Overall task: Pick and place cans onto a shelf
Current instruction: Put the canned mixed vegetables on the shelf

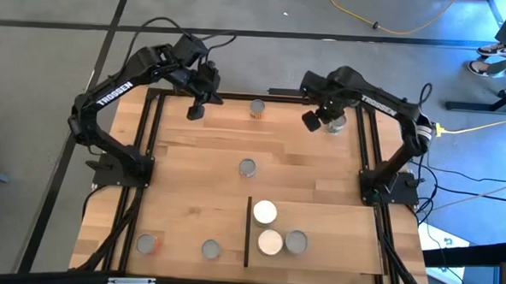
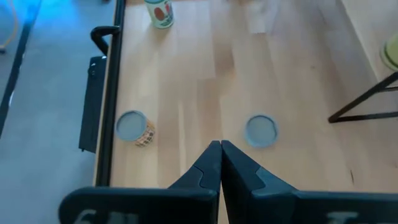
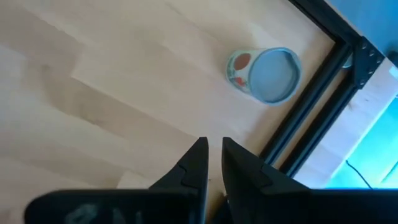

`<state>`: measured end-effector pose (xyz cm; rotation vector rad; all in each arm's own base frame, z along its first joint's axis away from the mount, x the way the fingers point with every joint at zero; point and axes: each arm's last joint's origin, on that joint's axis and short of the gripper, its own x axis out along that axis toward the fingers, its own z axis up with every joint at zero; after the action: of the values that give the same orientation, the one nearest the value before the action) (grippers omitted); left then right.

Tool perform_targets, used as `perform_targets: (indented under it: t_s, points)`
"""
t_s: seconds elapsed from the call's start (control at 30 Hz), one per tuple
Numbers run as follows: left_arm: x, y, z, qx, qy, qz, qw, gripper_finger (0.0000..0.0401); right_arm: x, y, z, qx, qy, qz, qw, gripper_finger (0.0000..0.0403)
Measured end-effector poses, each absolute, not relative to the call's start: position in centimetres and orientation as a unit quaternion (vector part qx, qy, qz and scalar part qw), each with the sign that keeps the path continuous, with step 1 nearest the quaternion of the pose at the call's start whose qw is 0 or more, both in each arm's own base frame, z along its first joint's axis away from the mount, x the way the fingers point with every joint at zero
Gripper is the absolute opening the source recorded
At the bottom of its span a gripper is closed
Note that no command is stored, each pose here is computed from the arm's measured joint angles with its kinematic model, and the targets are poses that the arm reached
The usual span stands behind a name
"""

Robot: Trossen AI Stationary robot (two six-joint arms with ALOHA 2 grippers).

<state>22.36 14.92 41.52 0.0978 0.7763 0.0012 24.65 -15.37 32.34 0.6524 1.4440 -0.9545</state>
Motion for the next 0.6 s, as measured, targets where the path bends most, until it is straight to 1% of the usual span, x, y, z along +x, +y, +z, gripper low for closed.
perform_targets:
  t_s: [0.23,0.3,0.43,0.5,0.6]
  points:
    - [21.9,15.7,41.6,0.030,0.375,0.023,0.926,0.0000,24.7,-18.1,30.2,0.307,0.641,-0.424,0.561,0.0049]
    - [21.8,15.9,41.6,0.019,0.373,0.032,0.927,0.0000,24.6,-18.6,29.8,0.310,0.650,-0.413,0.557,0.0049]
    - [21.5,16.3,41.6,0.016,0.372,0.041,0.927,0.0000,24.3,-18.6,29.0,0.284,0.682,-0.377,0.559,0.0047]
    - [21.4,16.5,41.7,0.016,0.370,0.046,0.928,0.0000,24.2,-18.6,28.7,0.285,0.686,-0.375,0.555,0.0038]
    - [21.3,16.7,41.7,0.014,0.370,0.050,0.928,0.0000,24.1,-18.5,28.2,0.281,0.694,-0.368,0.551,0.0013]
